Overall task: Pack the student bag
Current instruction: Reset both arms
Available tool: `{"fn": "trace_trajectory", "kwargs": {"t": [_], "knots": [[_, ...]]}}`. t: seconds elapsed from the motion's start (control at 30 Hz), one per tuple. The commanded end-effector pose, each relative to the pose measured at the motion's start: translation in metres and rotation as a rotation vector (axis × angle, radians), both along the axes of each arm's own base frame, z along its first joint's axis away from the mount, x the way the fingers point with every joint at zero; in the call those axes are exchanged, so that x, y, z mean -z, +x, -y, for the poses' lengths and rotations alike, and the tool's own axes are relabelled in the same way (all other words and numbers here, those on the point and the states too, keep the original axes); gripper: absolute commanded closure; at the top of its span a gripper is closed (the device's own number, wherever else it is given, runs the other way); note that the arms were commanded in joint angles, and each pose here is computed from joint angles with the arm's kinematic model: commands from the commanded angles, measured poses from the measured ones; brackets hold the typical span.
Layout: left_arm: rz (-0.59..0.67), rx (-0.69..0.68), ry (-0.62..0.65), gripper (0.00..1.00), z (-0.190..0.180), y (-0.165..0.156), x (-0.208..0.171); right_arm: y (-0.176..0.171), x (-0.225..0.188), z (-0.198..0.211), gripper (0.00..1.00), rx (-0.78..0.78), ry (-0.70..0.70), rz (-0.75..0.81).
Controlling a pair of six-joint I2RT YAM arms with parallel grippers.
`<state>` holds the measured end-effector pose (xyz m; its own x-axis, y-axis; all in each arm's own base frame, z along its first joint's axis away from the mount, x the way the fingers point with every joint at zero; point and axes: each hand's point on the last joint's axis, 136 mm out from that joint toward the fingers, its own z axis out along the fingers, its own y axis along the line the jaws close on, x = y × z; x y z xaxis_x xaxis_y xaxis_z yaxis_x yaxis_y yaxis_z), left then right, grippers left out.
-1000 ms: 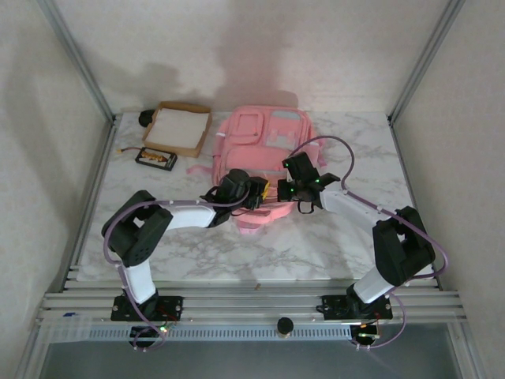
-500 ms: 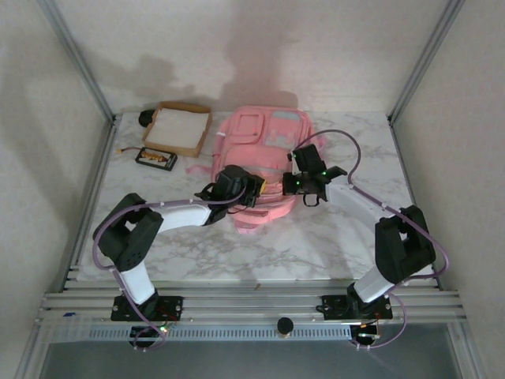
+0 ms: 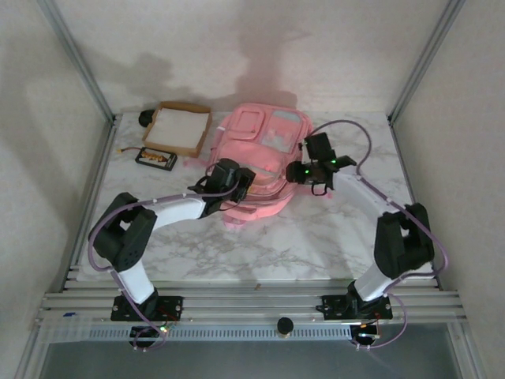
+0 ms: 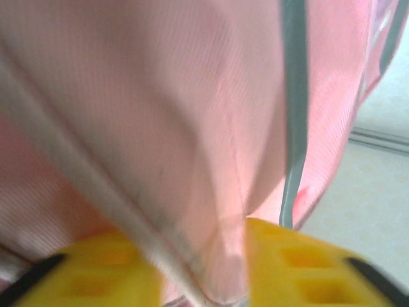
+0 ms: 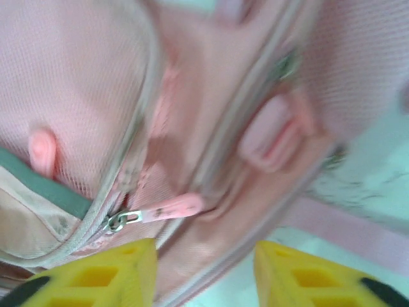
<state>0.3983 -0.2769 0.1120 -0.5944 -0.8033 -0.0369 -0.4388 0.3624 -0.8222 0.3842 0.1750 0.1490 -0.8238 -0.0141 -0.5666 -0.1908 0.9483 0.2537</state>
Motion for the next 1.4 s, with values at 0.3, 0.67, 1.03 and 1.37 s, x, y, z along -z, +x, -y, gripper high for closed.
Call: {"fn": "trace_trajectory", "kwargs": {"t": [0.3,0.67,1.03,1.37], "knots": [[0.293,-0.38,0.87,0.0,-0.228,-0.042,-0.113,0.006,-0.033,0.225,0.01,0.784,-0.211,0.395],[0.404,-0.566,1.313,0.0,-0.349,-0.061,-0.05,0.005,0.017,0.213,0.01,0.54,-0.2,0.73],[0.644,-0.3,1.232,0.01,-0.305,-0.036,-0.022,-0.01,0.024,0.175,0.01,0.314,-0.11,0.837],[0.628,-0.31,1.206,0.01,-0.311,-0.034,-0.021,-0.01,0.024,0.174,0.01,0.311,-0.112,0.841]]}}
